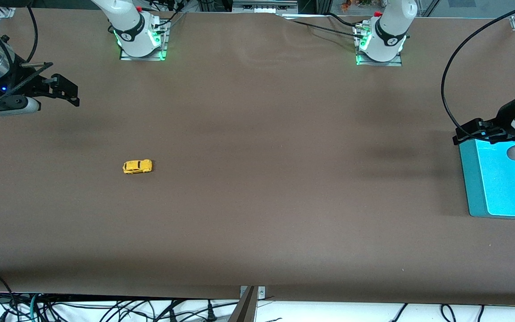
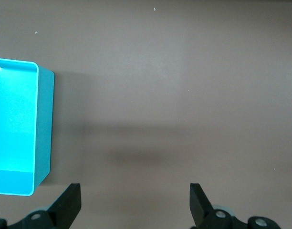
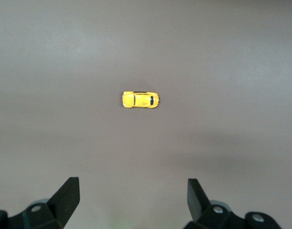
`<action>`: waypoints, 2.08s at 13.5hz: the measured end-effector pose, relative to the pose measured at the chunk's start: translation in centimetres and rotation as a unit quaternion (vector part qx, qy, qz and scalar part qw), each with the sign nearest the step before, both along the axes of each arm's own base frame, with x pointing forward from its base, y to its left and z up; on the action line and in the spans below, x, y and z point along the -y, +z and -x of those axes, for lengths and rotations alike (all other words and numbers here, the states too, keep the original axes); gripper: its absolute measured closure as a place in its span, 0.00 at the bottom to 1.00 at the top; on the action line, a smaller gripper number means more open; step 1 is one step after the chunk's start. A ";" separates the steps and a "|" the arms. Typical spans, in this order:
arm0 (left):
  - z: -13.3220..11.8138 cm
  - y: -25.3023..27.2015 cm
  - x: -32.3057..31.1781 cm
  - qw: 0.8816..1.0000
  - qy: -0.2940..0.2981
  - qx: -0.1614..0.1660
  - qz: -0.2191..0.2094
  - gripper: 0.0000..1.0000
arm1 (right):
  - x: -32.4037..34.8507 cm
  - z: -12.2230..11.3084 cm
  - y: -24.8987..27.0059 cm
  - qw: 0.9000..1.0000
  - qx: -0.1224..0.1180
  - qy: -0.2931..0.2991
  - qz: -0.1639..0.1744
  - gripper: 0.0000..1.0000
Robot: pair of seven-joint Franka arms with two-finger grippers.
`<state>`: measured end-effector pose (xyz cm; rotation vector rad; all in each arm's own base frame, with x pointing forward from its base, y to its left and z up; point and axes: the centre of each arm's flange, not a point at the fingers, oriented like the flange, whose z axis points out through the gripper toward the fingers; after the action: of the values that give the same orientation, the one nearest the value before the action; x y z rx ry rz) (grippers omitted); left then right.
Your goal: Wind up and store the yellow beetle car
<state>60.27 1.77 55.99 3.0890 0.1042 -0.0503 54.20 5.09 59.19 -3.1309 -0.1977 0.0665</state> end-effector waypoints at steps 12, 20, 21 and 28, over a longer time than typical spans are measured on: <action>0.0 0.0 0.0 1.000 0.000 0.000 0.000 0.00 | 0.1 -0.1 -0.2 1.000 -0.002 -0.001 0.000 0.00; 0.0 0.0 0.0 1.000 0.000 0.000 0.000 0.00 | 0.1 -0.1 -0.3 1.000 -0.003 -0.001 0.000 0.00; 0.0 0.0 0.0 1.000 0.000 0.000 0.000 0.00 | 0.1 -0.1 -0.3 1.000 -0.003 -0.001 0.000 0.00; 0.0 -0.1 0.0 1.000 0.000 0.000 0.000 0.00 | 0.1 -0.2 -0.5 1.000 -0.005 -0.001 0.000 0.00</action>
<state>60.29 1.75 55.94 3.0890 0.1037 -0.0517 54.41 4.98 58.68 -3.1299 -0.1943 0.0835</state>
